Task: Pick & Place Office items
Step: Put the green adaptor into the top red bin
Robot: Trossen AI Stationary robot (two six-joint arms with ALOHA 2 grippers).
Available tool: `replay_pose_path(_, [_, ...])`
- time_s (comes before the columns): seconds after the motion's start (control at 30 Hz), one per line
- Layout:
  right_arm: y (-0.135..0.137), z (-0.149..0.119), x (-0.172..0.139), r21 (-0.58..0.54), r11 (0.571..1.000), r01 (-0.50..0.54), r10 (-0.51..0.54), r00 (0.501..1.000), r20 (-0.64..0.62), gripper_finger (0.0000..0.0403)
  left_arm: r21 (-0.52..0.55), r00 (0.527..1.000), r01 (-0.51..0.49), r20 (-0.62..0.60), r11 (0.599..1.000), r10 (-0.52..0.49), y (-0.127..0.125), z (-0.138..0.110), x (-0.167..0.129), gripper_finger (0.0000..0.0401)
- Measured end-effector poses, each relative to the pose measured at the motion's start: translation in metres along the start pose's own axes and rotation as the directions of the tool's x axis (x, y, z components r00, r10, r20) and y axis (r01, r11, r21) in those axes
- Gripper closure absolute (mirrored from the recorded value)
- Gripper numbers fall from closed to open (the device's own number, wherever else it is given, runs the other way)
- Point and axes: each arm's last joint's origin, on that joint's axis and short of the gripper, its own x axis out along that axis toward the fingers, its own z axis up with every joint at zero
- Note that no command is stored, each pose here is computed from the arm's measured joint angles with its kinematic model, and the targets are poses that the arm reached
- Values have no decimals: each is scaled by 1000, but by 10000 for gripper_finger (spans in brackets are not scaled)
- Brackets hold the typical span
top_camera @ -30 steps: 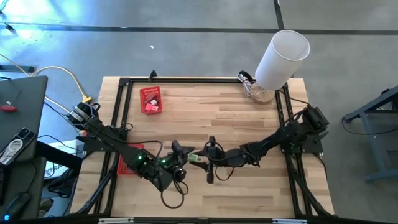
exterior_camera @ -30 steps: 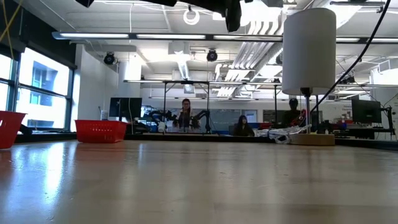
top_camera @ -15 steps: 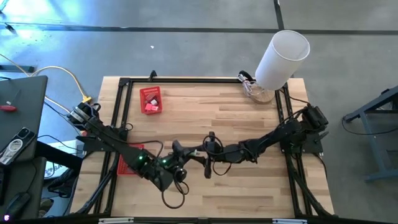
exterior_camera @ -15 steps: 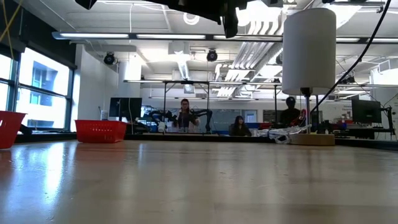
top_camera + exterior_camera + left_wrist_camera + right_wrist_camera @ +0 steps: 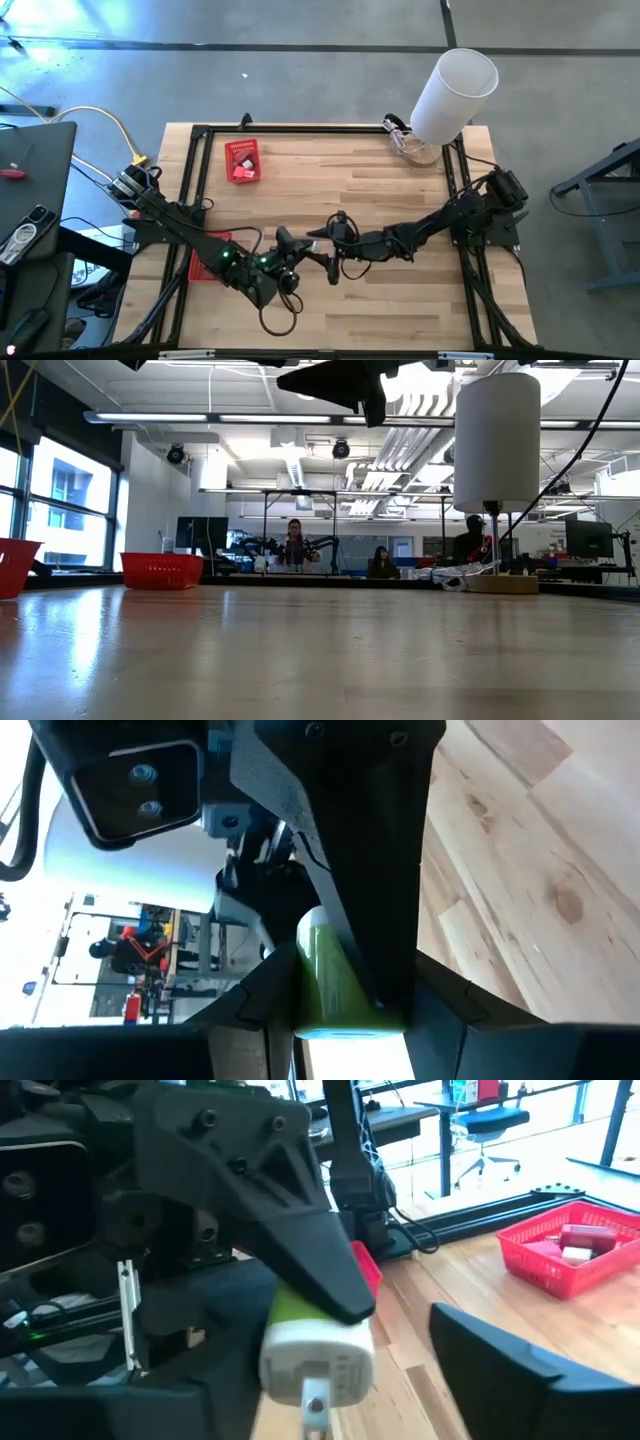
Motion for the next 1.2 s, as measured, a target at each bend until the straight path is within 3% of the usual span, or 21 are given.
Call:
replay_pose_path(0.13, [4, 3, -5, -6, 1000, -16, 16, 1000, -10, 97, -13, 1000, -13, -5, 1000, 13, 1, 0, 1, 274])
replay_pose_path(0.27, [13, 5, -15, -20, 1000, -13, 13, 1000, -28, 66, -21, 999, -30, -19, 999, 29, 2, 0, 0, 274])
replay_pose_path(0.47, [15, 3, -27, -108, 992, 59, -70, 992, -106, 58, -10, 999, -25, -28, 1000, 24, 1, -2, 0, 274])
replay_pose_path(0.57, [15, 5, -36, -72, 992, 105, -115, 983, -141, 58, 11, 998, -33, -61, 999, 34, 0, -5, 0, 274])
replay_pose_path(0.83, [18, -3, -53, -58, 977, 206, -214, 951, -221, 57, 38, 989, 60, -138, 997, -54, 1, -27, -14, 274])
replay_pose_path(1.03, [20, -8, -58, -41, 967, 250, -252, 940, -230, 57, -128, 951, 79, -287, 989, -113, 38, -66, -11, 274])
replay_pose_path(1.2, [21, -8, -59, -39, 969, 246, -248, 940, -233, 57, -342, 893, -39, -434, 939, -121, 79, -110, -6, 274])
